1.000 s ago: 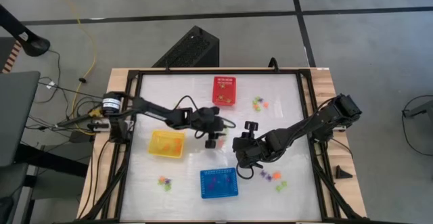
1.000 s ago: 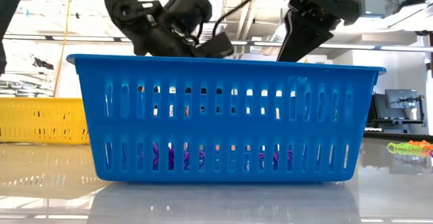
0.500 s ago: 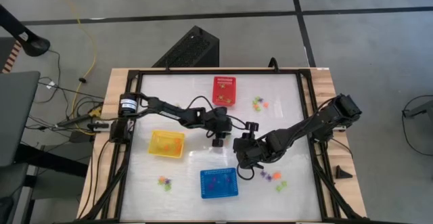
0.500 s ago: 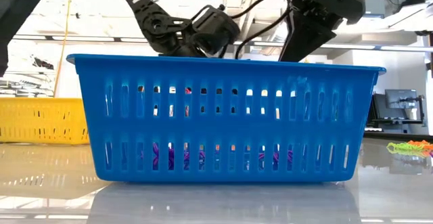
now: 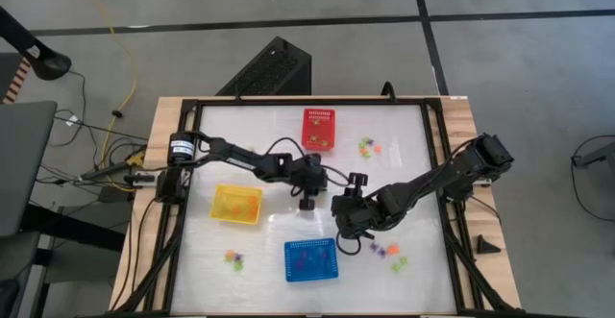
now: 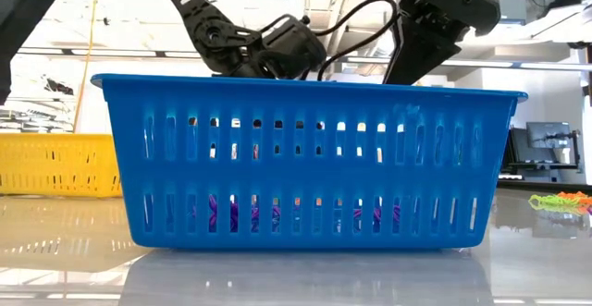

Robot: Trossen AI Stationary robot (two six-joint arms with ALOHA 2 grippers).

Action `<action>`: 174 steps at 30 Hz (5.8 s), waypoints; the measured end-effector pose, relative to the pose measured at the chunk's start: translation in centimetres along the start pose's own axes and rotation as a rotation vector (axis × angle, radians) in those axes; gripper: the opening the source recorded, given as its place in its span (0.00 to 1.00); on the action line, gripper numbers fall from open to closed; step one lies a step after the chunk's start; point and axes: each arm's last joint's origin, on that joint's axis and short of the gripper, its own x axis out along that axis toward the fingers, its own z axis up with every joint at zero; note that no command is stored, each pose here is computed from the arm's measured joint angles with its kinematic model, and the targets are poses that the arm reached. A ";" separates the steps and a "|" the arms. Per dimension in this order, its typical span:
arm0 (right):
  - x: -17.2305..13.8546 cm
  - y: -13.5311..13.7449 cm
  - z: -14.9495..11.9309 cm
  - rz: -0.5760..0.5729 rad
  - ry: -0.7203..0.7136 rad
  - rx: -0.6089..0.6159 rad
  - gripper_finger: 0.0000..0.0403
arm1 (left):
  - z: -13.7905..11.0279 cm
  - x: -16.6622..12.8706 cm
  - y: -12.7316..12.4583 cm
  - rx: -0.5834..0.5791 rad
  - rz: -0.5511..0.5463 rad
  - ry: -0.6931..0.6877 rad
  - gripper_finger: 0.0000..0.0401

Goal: Sort Halloween decoration
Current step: Put the green spider toy into the red basket

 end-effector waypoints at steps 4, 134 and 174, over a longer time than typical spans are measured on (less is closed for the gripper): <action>0.0 0.0 0.0 0.000 0.000 0.004 0.35 | 0.0 0.0 0.3 -0.050 -0.012 -0.014 0.02; 0.0 0.2 0.4 0.036 -0.032 0.016 0.35 | -8.6 -17.9 8.0 -0.439 0.147 0.134 0.00; 0.0 0.2 0.4 0.037 -0.033 0.018 0.35 | -10.4 -12.1 8.5 -0.430 0.254 0.287 0.42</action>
